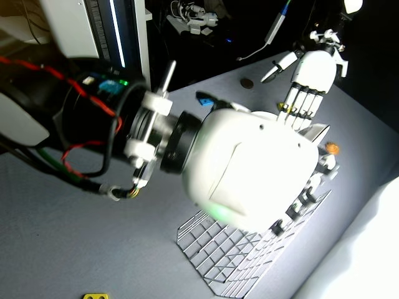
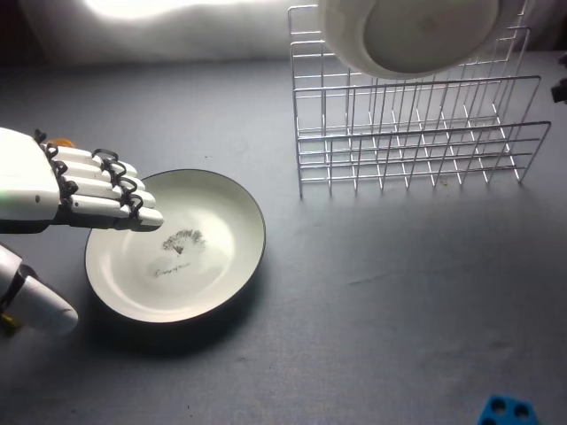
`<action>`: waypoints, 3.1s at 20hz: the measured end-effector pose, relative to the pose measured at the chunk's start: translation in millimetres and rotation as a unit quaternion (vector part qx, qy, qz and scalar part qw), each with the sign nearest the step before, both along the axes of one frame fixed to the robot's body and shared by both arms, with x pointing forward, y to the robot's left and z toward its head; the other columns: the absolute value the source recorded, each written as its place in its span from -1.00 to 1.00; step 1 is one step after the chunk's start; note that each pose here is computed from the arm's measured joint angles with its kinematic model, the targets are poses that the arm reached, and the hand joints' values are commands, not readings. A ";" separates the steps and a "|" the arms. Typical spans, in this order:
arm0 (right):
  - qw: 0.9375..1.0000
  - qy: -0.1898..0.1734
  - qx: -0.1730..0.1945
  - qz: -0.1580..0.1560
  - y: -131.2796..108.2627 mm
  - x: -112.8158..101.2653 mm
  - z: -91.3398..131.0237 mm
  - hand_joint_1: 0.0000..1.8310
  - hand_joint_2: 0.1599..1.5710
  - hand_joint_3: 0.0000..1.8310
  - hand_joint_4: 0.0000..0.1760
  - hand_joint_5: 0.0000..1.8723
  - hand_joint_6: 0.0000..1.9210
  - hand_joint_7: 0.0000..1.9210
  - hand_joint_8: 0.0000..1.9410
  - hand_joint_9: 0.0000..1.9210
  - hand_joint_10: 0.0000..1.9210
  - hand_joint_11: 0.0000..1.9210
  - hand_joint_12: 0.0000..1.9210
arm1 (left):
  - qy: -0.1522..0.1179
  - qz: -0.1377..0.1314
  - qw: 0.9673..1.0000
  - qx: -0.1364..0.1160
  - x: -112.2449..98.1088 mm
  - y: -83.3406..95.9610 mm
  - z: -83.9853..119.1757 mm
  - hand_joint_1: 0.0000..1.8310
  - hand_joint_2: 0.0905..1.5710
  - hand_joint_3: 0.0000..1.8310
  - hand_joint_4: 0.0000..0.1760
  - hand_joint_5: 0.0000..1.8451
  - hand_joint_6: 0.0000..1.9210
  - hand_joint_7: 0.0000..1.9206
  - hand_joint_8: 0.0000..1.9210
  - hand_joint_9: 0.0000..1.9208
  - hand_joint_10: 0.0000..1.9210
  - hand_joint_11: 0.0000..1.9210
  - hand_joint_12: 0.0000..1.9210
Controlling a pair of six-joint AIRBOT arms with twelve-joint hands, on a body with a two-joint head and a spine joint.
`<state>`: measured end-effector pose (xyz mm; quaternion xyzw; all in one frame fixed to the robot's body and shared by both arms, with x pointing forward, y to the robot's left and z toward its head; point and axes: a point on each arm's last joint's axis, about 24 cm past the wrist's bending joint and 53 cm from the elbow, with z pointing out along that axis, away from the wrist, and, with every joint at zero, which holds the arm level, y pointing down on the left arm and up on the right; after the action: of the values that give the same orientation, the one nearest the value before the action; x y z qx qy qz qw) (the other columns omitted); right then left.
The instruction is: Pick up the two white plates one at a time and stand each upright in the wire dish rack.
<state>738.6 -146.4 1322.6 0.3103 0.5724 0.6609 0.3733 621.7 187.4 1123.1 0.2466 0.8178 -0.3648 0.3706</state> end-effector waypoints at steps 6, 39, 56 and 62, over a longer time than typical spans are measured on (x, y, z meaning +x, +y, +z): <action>1.000 0.012 0.014 0.003 -4.1 10.1 -6.2 0.50 0.33 -1.00 -1.00 0.01 0.09 0.03 -0.08 0.01 0.12 -0.10 0.21 | 0.011 -0.003 1.000 0.014 -3.0 -0.4 -15.0 -1.00 0.33 -1.00 -1.00 -1.00 -1.00 -1.00 -1.00 -1.00 -1.00 -1.00 -1.00; 0.999 0.037 -0.029 0.002 -16.2 47.9 -56.9 0.50 0.34 -1.00 -1.00 0.05 0.09 0.03 -0.10 -0.04 0.16 -0.13 0.20 | -0.002 0.031 0.998 0.047 20.3 20.1 -30.9 -1.00 0.34 -1.00 -1.00 -0.98 -1.00 -1.00 -1.00 -1.00 -1.00 -1.00 -1.00; 0.998 0.044 -0.041 0.012 -7.7 48.8 -79.3 0.36 0.37 -1.00 -1.00 0.05 0.10 -0.02 0.02 -0.10 -0.17 -0.22 0.26 | -0.003 0.026 0.998 0.050 18.5 17.8 -32.6 -1.00 0.33 -1.00 -1.00 -0.99 -1.00 -1.00 -1.00 -1.00 -1.00 -1.00 -1.00; 0.998 0.034 -0.048 0.018 -4.5 46.5 -79.5 0.26 0.38 -1.00 -1.00 -0.02 0.11 -0.01 -0.62 -0.01 -0.65 -0.38 0.33 | -0.002 0.026 0.998 0.050 18.1 17.1 -32.8 -1.00 0.33 -1.00 -1.00 -0.98 -0.99 -1.00 -1.00 -1.00 -1.00 -1.00 -1.00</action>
<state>785.1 -150.9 1243.1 0.3039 0.6212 0.6282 0.3565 639.8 204.5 1090.3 0.2446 0.8403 -0.3130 0.3689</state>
